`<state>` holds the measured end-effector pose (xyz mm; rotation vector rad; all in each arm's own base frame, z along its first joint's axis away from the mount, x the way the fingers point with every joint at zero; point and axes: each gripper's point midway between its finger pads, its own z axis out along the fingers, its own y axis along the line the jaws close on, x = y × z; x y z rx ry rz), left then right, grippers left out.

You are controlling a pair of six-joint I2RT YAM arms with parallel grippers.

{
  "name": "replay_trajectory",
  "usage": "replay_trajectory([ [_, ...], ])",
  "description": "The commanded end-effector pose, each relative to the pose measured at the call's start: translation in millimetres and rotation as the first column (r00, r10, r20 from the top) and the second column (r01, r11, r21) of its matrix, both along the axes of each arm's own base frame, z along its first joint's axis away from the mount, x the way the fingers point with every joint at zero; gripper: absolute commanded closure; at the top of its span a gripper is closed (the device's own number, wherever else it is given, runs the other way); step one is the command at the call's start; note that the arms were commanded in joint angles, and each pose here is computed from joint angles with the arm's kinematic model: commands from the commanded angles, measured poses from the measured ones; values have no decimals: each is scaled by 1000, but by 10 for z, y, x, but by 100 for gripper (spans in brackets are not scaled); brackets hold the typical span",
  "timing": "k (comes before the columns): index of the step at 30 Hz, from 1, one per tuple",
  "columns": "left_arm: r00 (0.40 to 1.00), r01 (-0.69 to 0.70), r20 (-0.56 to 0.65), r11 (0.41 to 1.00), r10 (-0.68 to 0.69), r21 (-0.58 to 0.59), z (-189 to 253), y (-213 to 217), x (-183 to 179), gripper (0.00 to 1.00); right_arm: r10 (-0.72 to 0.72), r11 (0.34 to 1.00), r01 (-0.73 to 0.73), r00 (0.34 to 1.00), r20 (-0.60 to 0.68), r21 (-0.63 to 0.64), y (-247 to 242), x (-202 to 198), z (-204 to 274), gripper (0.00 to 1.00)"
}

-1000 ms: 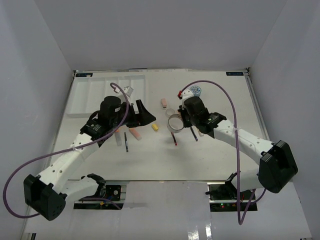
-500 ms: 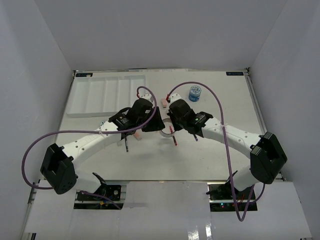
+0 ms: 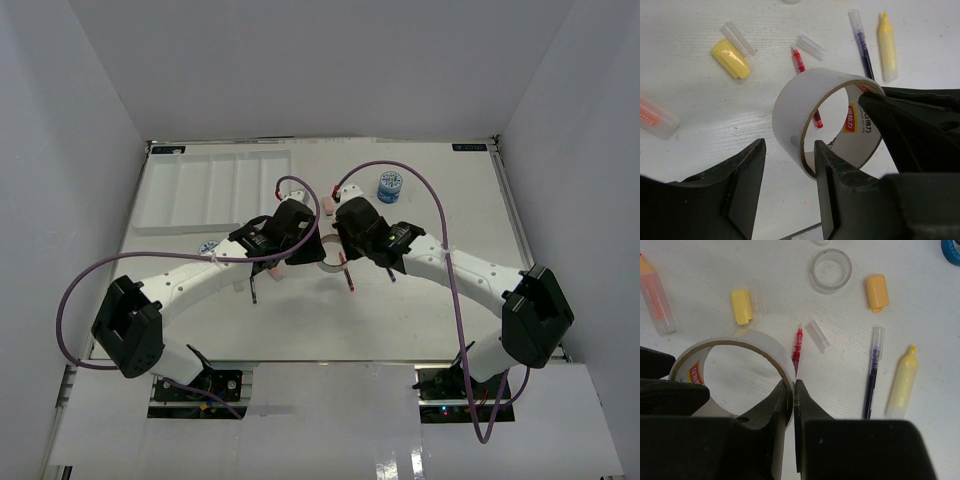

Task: Sort the stationery into containers
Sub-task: Pick up the stationery from the center of the board, then place the stationery in the storage box.

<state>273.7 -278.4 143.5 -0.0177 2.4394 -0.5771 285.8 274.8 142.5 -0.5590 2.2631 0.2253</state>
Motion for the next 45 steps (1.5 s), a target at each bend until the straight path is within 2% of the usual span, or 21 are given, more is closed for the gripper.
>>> replay_trajectory([
  [1,999,-20,41,1000,20,-18,153,-40,70,47,-26,999,24,999,34,48,107,63,164,92],
  [5,999,-32,30,999,32,-12,106,-35,76,53,-34,998,33,999,34,48,122,66,156,92],
  [10,999,-41,17,999,41,-3,36,-37,85,67,-38,998,36,999,32,51,149,57,141,92],
  [15,999,-49,5,999,49,12,-41,-21,82,86,-35,998,34,999,25,62,199,41,122,92],
  [17,998,-58,7,998,58,19,-63,0,87,95,-26,998,25,999,19,65,224,23,110,87],
  [19,998,-66,11,998,66,23,-59,16,93,100,-25,997,24,1000,18,71,244,18,110,82],
  [21,997,-73,16,997,73,29,-65,36,101,100,-25,997,23,1000,16,77,257,10,112,74],
  [22,997,-75,17,997,75,32,-68,45,100,100,-27,996,26,1000,11,80,256,9,109,65],
  [27,995,-97,21,994,96,56,-108,96,120,100,-13,996,13,1000,3,91,264,-34,107,37],
  [34,989,-146,28,983,144,109,-147,250,210,100,-6,991,3,1000,26,130,201,-103,280,16],
  [41,980,-197,6,968,198,154,-230,545,375,100,-1,983,-13,997,77,186,85,-201,570,2],
  [45,967,-252,-1,957,255,145,-160,857,556,100,-21,984,-1,993,120,180,-102,-249,689,10],
])
